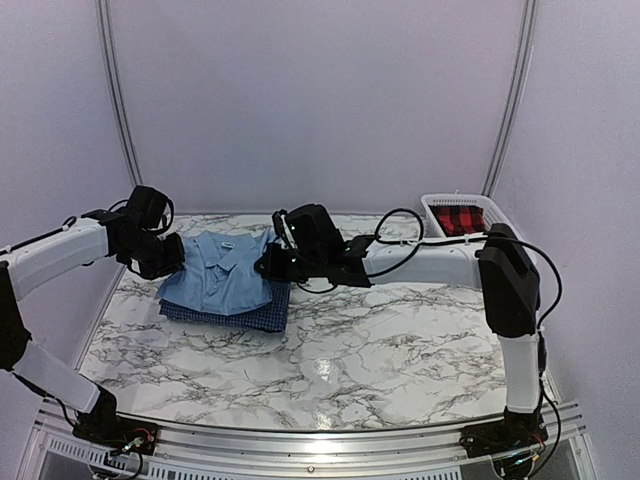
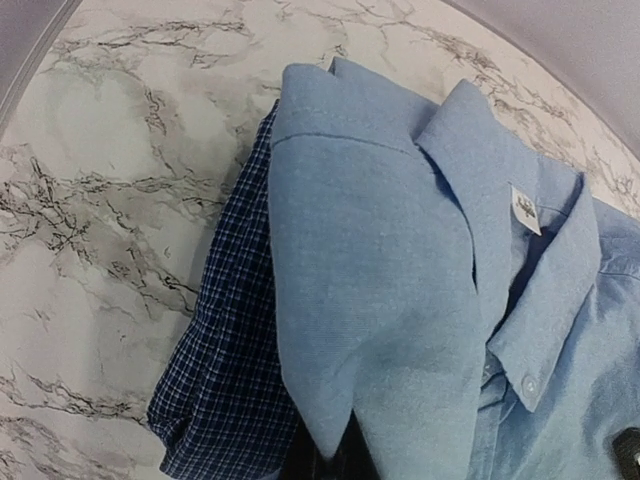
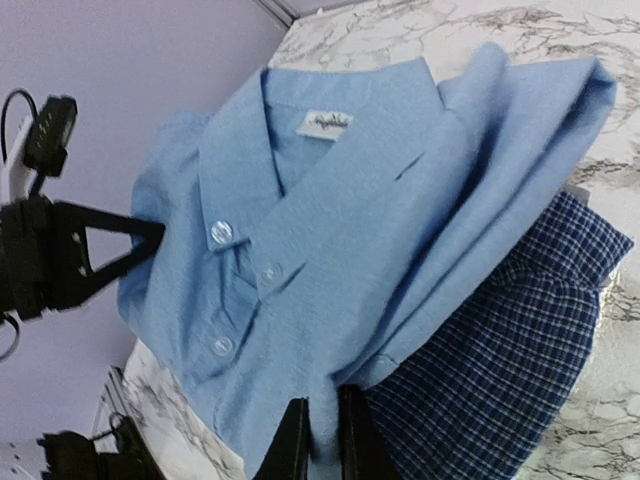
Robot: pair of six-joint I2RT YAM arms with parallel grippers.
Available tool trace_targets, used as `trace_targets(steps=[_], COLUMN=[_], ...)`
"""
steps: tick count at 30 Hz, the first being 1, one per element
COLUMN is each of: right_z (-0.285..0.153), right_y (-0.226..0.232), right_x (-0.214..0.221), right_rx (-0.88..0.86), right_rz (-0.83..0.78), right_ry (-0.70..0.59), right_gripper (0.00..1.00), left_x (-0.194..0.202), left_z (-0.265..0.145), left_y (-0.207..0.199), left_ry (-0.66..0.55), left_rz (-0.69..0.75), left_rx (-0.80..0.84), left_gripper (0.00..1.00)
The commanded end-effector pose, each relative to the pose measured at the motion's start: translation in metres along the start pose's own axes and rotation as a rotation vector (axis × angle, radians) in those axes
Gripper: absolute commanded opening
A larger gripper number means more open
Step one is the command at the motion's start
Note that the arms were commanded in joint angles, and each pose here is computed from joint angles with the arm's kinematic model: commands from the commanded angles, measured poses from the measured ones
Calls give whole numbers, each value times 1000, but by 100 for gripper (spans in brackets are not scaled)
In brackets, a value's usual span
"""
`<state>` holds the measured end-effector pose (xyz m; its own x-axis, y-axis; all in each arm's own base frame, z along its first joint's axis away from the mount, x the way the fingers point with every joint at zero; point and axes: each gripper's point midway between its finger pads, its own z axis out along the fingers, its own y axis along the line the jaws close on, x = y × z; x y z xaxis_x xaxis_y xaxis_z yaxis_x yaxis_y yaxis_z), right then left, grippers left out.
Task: Fold and stack the long sleeve shirts
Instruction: Place the square-folded shirt on the square-folded shirt.
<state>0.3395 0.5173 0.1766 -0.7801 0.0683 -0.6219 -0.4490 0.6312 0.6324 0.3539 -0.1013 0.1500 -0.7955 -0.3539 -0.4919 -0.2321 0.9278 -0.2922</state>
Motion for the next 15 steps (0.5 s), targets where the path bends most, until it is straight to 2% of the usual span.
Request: trace_targets(steps=[1, 4, 8, 15], right_z=[0, -4, -10, -20], right_y=[-4, -9, -14, -28], right_x=[23, 27, 26, 23], right_rx=[-3, 8, 34, 95], right_rz=[12, 12, -3, -43], right_ry=[42, 44, 35, 30], right_gripper=[12, 17, 28, 39], left_x=[3, 5, 5, -2], left_z=[11, 15, 20, 14], left_y=[10, 12, 16, 37], left_ry=[14, 21, 28, -14], left_rz=[-2, -7, -20, -59], left_rx=[-29, -36, -50, -105], left_gripper=[0, 4, 16, 36])
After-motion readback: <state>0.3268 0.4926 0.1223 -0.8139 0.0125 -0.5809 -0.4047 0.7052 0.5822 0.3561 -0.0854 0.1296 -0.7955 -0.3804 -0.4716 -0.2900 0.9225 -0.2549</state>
